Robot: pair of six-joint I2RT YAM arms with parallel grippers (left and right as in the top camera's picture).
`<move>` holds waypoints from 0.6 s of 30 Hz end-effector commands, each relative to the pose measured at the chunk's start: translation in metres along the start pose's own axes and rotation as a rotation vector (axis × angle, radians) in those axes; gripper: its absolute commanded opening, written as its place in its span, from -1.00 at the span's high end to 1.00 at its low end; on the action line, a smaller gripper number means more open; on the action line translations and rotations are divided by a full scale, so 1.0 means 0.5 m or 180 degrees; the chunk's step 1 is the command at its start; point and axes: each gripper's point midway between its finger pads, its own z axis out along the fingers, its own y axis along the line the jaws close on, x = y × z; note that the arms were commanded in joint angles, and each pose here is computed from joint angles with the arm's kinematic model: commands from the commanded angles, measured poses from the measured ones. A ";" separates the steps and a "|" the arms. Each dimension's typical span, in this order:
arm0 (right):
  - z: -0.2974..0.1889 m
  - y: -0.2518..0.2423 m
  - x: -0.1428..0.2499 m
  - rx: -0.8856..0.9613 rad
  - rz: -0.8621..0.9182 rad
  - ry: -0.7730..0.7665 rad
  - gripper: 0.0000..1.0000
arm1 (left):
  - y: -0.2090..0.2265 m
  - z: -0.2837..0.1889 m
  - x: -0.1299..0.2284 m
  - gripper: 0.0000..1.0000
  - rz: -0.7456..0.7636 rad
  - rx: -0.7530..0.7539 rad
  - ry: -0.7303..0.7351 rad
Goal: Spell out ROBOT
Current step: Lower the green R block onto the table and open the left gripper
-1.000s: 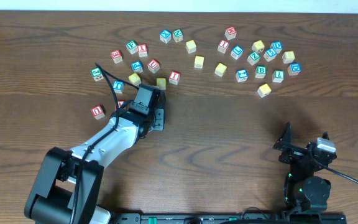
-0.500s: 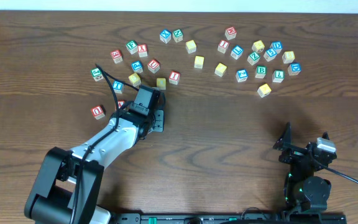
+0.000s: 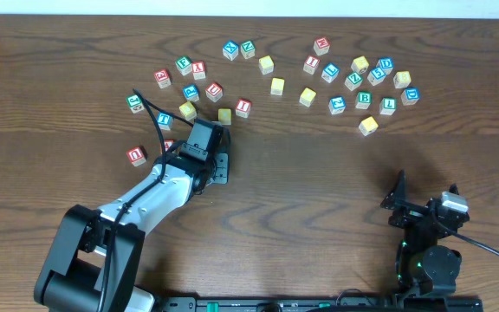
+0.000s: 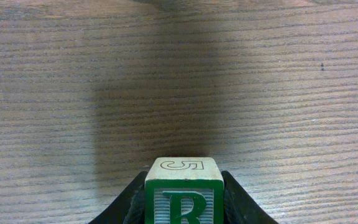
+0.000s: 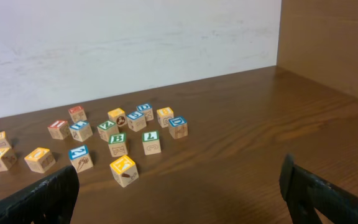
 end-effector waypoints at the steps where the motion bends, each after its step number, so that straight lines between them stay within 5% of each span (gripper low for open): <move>1: -0.001 0.003 0.002 -0.0006 0.0043 0.0008 -0.99 | 0.001 0.007 0.017 0.66 0.0018 -0.0002 0.0072; 18: -0.001 0.003 0.002 -0.0006 0.0043 0.0008 -0.98 | 0.002 0.010 0.020 0.66 0.0017 0.0002 0.0059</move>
